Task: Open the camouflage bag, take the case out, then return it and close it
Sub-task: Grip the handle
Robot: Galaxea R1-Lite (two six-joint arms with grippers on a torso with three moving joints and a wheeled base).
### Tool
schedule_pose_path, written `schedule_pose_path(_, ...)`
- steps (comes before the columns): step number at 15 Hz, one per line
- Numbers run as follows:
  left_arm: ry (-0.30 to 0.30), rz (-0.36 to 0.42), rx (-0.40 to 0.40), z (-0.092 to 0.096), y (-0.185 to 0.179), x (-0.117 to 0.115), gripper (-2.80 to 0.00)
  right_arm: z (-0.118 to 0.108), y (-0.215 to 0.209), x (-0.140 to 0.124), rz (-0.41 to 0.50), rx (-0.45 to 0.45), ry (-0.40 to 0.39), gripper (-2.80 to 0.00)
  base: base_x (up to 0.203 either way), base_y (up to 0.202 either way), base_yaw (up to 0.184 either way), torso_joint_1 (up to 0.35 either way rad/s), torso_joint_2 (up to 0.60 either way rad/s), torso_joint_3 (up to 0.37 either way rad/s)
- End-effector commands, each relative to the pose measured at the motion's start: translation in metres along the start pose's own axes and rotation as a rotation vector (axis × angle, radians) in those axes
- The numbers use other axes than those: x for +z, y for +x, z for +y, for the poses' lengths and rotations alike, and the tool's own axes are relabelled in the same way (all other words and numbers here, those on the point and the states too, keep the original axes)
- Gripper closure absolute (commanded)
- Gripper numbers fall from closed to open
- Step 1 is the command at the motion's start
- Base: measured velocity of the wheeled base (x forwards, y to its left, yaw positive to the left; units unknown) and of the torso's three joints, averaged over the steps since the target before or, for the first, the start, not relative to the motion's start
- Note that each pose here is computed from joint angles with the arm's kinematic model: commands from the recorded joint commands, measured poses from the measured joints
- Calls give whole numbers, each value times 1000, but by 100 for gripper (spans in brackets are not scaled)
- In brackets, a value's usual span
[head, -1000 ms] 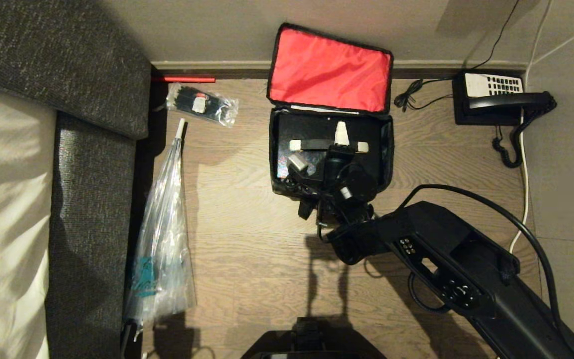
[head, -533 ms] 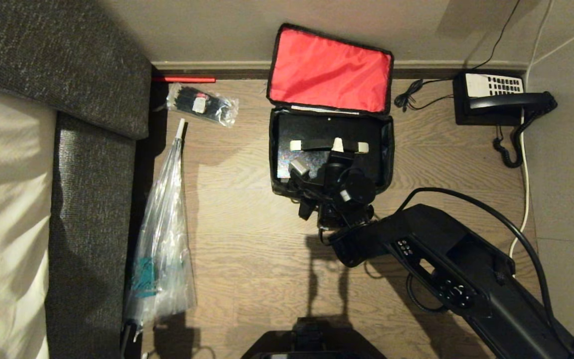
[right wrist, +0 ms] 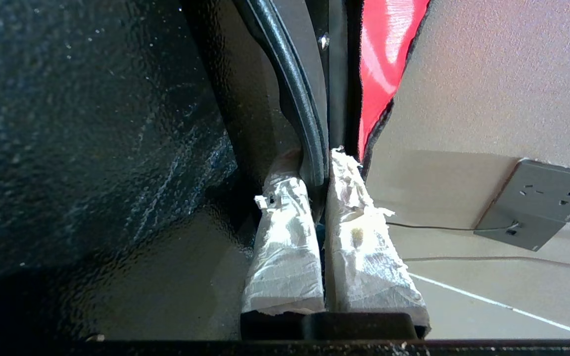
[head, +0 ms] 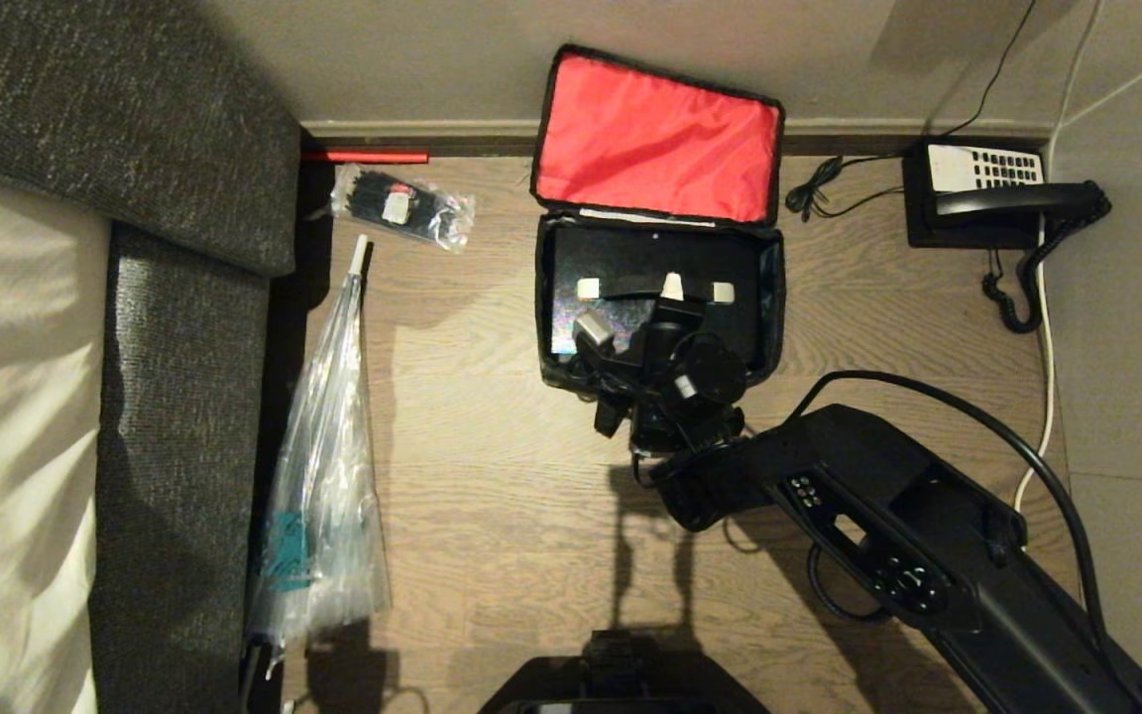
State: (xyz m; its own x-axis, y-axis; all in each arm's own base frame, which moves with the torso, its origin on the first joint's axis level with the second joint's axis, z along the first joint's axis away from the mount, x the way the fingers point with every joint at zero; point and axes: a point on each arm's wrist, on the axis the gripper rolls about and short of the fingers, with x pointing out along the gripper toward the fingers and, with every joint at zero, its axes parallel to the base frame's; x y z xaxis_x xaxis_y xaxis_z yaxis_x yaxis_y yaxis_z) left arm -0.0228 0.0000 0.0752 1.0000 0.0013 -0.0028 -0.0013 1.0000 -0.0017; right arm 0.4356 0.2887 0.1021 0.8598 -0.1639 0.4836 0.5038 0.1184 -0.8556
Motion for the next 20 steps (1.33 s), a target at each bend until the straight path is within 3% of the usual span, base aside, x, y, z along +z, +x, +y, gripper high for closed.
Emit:
schedule_pose_path(1,0,-1,0,0,0,-1,0,-5,0,2,2,-13,4,0,0,0,0,0,0,0)
schedule_pose_path(8,0,-1,0,0,0,-1,0,-31,-3,15,-19,-34,31,0,0,0,0,0,0,0)
schedule_pose_path(12,-1,-1,0,0,0,-1,0,-31,-6,14,-41,-21,-13,0,0,0,0,0,0,0)
schedule_pose_path(20,0,-1,0,0,0,-1,0,-53,-2,11,-73,-43,-55,0,0,0,0,0,0,0)
